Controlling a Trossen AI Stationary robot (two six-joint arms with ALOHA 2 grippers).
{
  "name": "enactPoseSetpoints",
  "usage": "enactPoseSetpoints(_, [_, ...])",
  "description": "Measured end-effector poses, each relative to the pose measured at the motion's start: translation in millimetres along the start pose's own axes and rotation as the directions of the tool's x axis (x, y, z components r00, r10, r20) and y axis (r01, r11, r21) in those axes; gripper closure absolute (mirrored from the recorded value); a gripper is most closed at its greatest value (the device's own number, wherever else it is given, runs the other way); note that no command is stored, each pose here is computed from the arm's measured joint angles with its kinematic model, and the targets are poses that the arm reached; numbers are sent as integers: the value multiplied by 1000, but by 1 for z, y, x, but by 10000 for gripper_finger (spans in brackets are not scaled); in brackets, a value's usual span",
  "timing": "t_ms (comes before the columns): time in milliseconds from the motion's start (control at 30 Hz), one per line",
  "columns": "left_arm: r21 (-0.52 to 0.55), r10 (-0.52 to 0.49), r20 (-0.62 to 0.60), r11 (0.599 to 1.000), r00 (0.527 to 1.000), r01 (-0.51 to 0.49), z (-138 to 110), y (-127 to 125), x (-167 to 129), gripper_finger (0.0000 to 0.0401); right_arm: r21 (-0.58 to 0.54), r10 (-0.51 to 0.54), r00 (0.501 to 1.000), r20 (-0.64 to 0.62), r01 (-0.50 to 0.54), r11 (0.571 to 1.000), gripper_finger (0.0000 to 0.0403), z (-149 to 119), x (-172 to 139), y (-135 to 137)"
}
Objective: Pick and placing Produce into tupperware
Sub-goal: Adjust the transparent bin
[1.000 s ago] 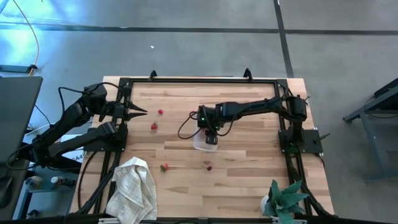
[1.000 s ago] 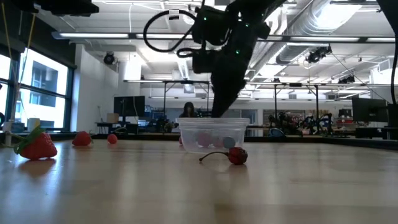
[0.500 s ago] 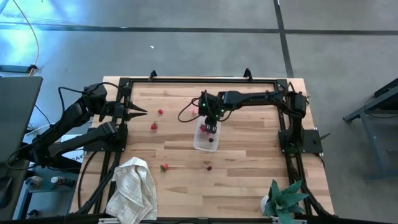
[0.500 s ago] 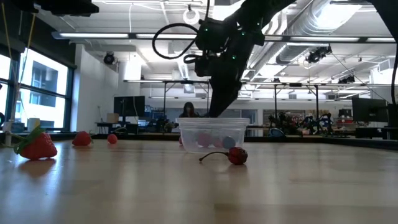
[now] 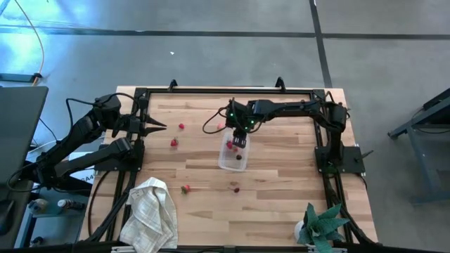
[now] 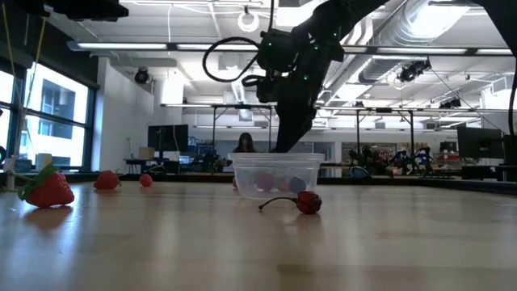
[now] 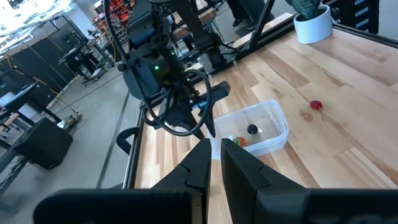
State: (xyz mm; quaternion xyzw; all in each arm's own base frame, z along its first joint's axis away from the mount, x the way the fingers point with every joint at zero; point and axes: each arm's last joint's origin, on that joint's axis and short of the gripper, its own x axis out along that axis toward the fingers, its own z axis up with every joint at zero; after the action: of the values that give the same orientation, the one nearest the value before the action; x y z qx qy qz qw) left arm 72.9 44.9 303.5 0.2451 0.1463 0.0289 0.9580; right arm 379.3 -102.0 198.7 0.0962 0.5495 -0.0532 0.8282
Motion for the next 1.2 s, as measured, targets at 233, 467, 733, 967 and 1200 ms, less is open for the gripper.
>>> enactPoseSetpoints(233, [0,-1,0,1000,1000,1,0,0,0,373,19,-50,985,-166,54,998,296,-16,-1,-1])
enactPoseSetpoints(467, [0,0,0,1000,1000,0,0,0,0,373,74,-91,983,-159,104,992,349,-22,-13,3])
enactPoseSetpoints(733, [0,-1,0,1000,1000,1,0,0,0,373,147,-161,975,-156,184,972,399,-29,-48,8])
enactPoseSetpoints(967, [0,0,1,1000,1000,0,0,0,0,373,196,-120,976,-183,156,968,402,-71,-32,27])
enactPoseSetpoints(1200, [0,0,0,1000,1000,0,0,0,0,373,296,-65,997,-42,74,952,403,-85,-22,33])
